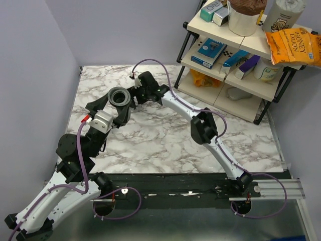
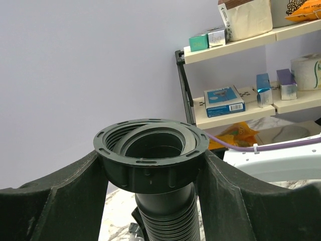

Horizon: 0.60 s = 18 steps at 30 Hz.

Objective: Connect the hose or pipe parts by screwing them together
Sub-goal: Move the adaptor to the center of the board.

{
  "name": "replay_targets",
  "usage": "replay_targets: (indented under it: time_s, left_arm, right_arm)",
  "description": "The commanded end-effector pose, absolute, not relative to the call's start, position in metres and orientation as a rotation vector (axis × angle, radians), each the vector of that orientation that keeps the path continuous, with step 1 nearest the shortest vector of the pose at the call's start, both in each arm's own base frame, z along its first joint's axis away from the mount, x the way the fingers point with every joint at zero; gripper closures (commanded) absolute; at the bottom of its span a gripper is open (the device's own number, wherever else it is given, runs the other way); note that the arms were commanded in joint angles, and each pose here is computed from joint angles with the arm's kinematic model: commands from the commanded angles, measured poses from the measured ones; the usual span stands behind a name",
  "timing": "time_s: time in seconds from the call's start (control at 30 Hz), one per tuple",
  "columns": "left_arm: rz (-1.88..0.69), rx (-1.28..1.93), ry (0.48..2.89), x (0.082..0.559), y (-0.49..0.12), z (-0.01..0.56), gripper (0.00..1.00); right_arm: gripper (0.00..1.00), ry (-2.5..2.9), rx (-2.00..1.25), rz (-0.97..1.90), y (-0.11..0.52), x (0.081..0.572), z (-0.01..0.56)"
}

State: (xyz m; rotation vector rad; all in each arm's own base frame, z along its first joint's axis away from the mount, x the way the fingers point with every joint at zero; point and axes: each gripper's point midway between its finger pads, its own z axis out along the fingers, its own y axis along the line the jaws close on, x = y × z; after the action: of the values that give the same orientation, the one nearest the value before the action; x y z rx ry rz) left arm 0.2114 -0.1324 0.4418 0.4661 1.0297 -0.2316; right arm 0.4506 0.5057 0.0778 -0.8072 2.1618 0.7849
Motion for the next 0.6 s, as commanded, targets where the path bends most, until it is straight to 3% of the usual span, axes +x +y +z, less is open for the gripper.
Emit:
replay_targets:
  time_s: [0.0, 0.03, 0.13, 0.23, 0.3, 0.53, 0.57]
  left_arm:
    - [-0.211, 0.443, 0.986, 0.205, -0.123, 0.453, 1.0]
    - [-0.21, 0.441, 0.985, 0.205, -0.123, 0.453, 1.0]
    - [-0.206, 0.439, 0.975, 0.202, -0.12, 0.456, 1.0]
    - [-0.203, 0.44, 0.973, 0.2, -0.12, 0.457, 1.0]
    - [-0.207, 0.438, 0.971, 0.198, -0.119, 0.458, 1.0]
    - [-0.219, 0.437, 0.953, 0.192, -0.118, 0.465, 1.0]
    - [-0.223, 0.434, 0.949, 0.191, -0.117, 0.466, 1.0]
  right_arm:
    - [0.19, 2.181, -0.768, 0.793, 0.512, 0.45, 0.072]
    - [0.36, 2.184, -0.764, 0.8, 0.512, 0.45, 0.072]
    - [0.61, 2.216, -0.732, 0.805, 0.511, 0.448, 0.067]
    - [0.55, 2.269, -0.716, 0.799, 0.508, 0.443, 0.053]
    - [0.55, 2.293, -0.718, 0.782, 0.503, 0.44, 0.051]
    - [0.71, 2.412, -0.756, 0.684, 0.468, 0.412, 0.038]
    - [0.77, 2.424, -0.766, 0.665, 0.462, 0.408, 0.038]
